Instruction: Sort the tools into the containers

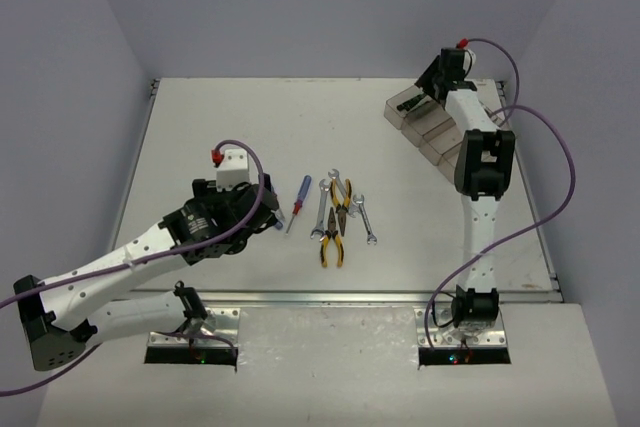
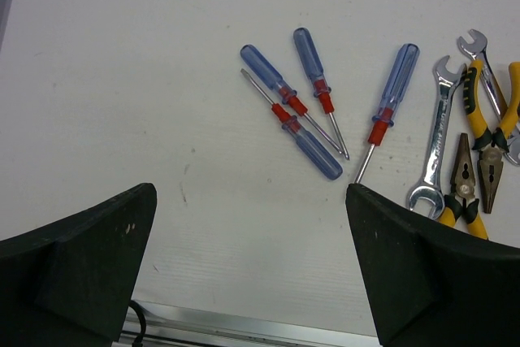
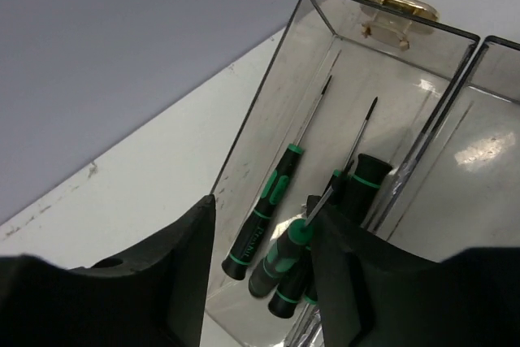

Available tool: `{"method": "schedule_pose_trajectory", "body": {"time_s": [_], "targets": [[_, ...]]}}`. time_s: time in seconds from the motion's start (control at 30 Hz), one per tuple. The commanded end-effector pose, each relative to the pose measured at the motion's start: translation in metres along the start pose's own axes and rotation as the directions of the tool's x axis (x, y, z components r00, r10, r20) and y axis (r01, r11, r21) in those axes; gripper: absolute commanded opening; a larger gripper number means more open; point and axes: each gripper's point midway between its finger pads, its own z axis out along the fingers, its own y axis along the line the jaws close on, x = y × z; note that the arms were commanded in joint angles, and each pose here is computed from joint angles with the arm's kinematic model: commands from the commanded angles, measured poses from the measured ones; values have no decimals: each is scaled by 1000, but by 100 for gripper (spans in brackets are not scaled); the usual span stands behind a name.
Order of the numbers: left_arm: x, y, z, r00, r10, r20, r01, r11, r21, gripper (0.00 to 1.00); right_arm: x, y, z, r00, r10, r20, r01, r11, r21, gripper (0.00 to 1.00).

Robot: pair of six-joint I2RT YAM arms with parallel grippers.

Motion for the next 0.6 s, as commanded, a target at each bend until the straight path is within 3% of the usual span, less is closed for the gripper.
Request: {"method": "schedule_pose_trajectory", "body": {"time_s": [0.0,0.17,0.3,0.4,0.43,0.47,0.5,0.57], "targets": [[-10,2,1,998,-45,40,45,999,0,100,-72,53,-28,985,-17,171,42,989,-144,99],[-15,11,-1,991,-119,57,121,992,-34,100,-106,68,-69,971,-49,232,83,987,-136,99],[-19,9,-4,957,-285,54,287,957,-37,100,-118,88,-120,954,-144,262,169,983,-75,99],[-22,-4,4,907,-416,67,417,909,-3,100,-93,92,-170,936,-291,198,288,957,47,99],[-20,-6,17,894,-444,68,446,895,-24,100,-58,89,-186,918,-382,111,375,924,77,99],[-13,-6,30,892,-451,39,453,889,-68,100,-58,90,-217,904,-413,110,405,910,88,99],[-15,4,38,880,-473,47,475,874,-107,100,-29,85,-215,899,-434,52,430,900,75,99],[-7,1,69,852,-523,-33,511,843,-168,100,1,91,-274,928,-372,18,372,925,-81,99]]}}
